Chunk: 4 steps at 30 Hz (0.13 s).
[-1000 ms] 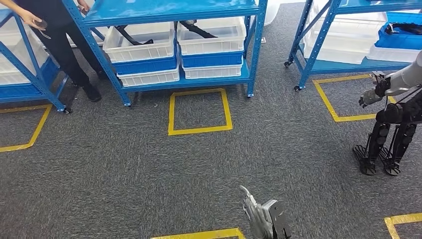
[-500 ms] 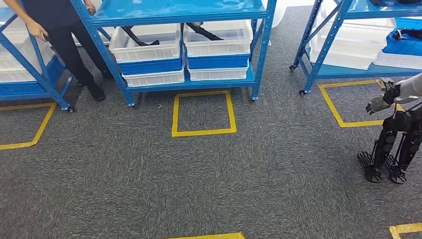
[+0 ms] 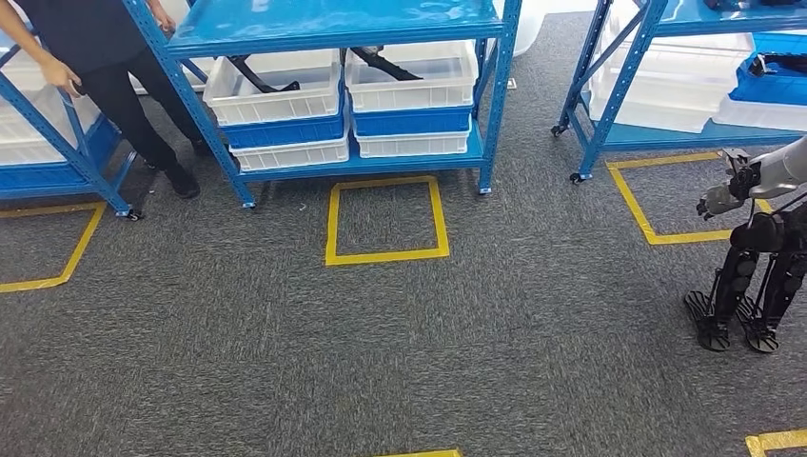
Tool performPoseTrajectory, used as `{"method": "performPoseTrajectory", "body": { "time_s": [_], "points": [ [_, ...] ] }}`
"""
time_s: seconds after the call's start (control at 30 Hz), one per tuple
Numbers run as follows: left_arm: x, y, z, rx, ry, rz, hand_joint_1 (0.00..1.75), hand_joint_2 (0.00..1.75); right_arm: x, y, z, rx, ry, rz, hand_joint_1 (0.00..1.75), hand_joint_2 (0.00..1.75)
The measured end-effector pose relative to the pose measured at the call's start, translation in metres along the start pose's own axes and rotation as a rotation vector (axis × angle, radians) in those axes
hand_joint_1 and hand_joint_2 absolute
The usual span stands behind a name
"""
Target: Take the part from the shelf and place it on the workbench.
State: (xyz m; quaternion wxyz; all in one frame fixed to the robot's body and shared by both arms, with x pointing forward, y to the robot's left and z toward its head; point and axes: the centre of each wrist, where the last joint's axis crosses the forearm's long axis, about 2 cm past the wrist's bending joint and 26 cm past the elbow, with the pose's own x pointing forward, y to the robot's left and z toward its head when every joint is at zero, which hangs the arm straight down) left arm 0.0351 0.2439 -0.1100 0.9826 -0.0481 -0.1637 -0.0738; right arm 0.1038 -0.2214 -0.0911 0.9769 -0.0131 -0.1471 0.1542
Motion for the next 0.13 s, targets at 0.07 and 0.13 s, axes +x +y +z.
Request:
{"method": "performPoseTrajectory", "body": {
  "time_s": [0.07,0.13],
  "points": [
    [-0.0060,0.0010,0.0014,-0.002,0.015,-0.008,0.00,1.75,-0.0014,-0.0006,-0.0003,0.004,-0.006,0.003,0.00,1.75],
    [-0.0095,0.0016,0.0023,-0.002,0.023,-0.013,0.00,1.75,-0.0035,-0.0013,-0.0004,0.007,-0.008,0.004,0.00,1.75]
  ]
}}
